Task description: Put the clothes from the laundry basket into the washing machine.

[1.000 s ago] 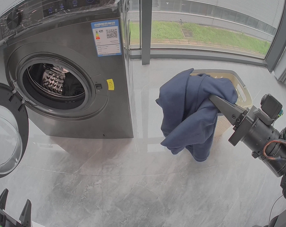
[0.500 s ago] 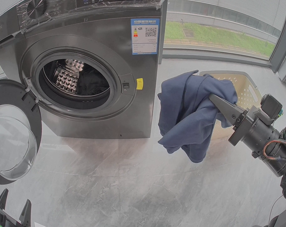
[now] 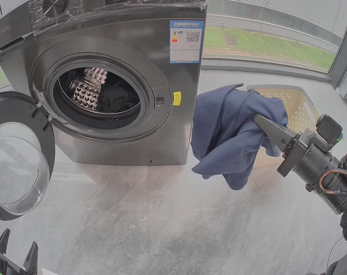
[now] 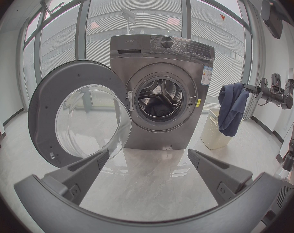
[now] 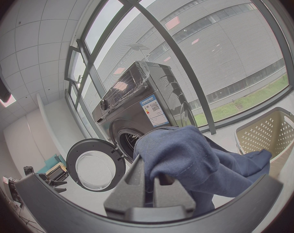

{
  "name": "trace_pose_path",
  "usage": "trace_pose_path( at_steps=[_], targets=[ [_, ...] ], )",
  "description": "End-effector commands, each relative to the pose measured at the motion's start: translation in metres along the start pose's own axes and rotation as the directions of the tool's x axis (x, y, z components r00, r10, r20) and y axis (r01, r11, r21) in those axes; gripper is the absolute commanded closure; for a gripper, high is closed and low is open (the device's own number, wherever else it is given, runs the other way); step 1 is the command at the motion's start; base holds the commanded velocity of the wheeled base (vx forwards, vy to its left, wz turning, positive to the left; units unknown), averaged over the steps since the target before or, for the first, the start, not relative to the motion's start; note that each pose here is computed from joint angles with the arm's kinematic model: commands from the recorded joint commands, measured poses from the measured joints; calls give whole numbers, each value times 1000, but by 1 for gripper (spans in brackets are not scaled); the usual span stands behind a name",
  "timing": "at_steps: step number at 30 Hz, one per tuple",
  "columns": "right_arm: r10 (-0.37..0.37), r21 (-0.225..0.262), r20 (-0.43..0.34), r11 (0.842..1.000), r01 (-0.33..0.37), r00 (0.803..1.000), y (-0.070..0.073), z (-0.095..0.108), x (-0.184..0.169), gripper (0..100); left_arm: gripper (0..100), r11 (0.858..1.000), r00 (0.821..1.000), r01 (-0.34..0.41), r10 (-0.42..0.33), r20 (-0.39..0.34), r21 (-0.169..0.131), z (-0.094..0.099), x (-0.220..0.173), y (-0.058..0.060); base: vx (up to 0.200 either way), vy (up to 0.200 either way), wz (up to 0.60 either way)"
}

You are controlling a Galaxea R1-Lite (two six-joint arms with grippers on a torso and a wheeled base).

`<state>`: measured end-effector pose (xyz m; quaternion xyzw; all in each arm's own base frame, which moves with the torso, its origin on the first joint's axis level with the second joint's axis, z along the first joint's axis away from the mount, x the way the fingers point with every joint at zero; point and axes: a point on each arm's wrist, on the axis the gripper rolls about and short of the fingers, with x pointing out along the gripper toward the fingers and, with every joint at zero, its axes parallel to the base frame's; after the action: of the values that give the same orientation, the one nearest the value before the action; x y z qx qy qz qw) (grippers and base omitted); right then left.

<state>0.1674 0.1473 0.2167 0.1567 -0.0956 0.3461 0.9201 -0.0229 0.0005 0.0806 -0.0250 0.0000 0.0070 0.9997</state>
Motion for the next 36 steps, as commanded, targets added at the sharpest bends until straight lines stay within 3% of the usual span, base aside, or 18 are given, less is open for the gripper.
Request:
trace_pose_path(
  at_steps=[1,7,36],
  targets=[
    [1,0,-2,1000,-1,1000,0,-1,1,100,0,1000,1000,0,0,-3,-1,-5,0,0,0,0,0],
    [0,0,-5,1000,0,1000,0,-1,1,100,0,1000,1000,0,0,-3,-1,-5,0,0,0,0,0],
    [-15,-2,-6,1000,15,1000,-3,-2,1,100,0,1000,1000,0,0,-3,-1,-5,0,0,0,186,0]
  ],
)
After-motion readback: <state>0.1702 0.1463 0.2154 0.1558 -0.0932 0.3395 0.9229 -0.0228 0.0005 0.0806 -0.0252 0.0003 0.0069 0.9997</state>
